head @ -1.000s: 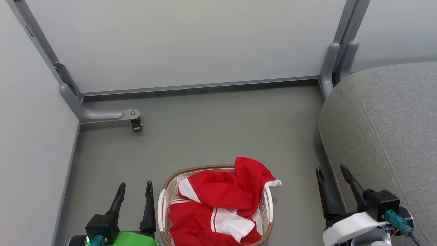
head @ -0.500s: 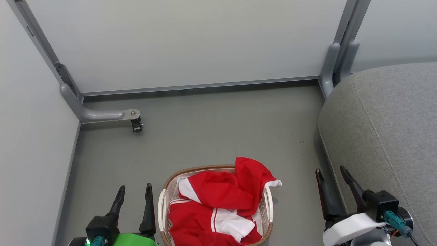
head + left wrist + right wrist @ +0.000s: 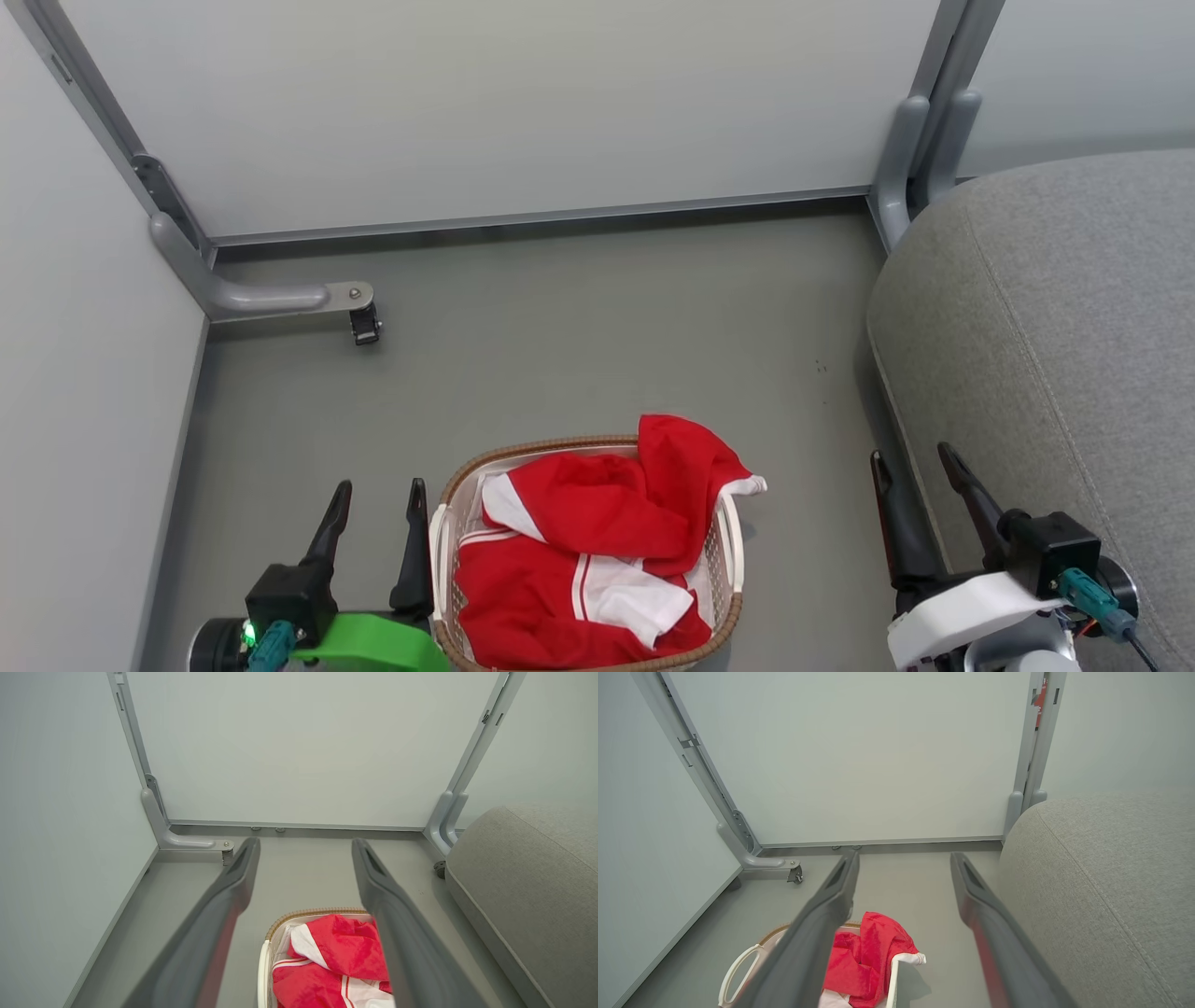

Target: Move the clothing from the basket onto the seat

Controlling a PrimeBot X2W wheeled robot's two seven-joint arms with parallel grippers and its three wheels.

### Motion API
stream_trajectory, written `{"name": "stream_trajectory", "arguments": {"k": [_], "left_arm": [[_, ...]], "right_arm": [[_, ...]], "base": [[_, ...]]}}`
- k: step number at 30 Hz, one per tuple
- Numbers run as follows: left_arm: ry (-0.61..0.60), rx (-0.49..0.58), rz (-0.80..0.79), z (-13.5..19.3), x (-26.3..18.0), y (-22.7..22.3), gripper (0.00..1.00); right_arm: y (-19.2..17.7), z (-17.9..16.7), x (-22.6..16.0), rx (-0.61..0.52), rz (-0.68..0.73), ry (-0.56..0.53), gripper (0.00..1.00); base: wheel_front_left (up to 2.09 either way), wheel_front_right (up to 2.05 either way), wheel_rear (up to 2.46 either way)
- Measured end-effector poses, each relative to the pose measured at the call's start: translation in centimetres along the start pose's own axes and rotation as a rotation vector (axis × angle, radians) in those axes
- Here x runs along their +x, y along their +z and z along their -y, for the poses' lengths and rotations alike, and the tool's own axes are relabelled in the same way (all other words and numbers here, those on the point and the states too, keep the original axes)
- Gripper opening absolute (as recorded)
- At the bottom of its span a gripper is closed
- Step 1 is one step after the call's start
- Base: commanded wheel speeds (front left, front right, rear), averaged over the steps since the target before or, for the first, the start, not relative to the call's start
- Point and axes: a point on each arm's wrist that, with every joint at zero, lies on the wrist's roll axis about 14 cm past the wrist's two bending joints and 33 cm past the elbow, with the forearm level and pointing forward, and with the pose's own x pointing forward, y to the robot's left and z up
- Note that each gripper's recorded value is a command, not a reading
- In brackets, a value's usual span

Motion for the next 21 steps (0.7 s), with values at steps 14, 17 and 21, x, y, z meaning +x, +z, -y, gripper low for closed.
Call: {"name": "stream_trajectory", "arguments": {"k": [14,17,21], "left_arm": [[-0.213,0.146,0.008,3.6,8.7,0.4,1.0],[-0.279,0.187,-0.059,4.6,10.5,-2.1,1.0],[-0.376,0.252,-0.177,5.8,12.5,-6.8,1.0]], "right_arm": [[1.5,3.5,5.0,-0.026,0.067,-0.073,1.0],[1.5,4.3,6.6,-0.028,0.078,-0.087,1.0],[0.7,5.8,8.6,-0.023,0.081,-0.114,1.0]], "base": [[0.0,0.0,0.0],[0.0,0.0,0.0],[0.0,0.0,0.0]]}}
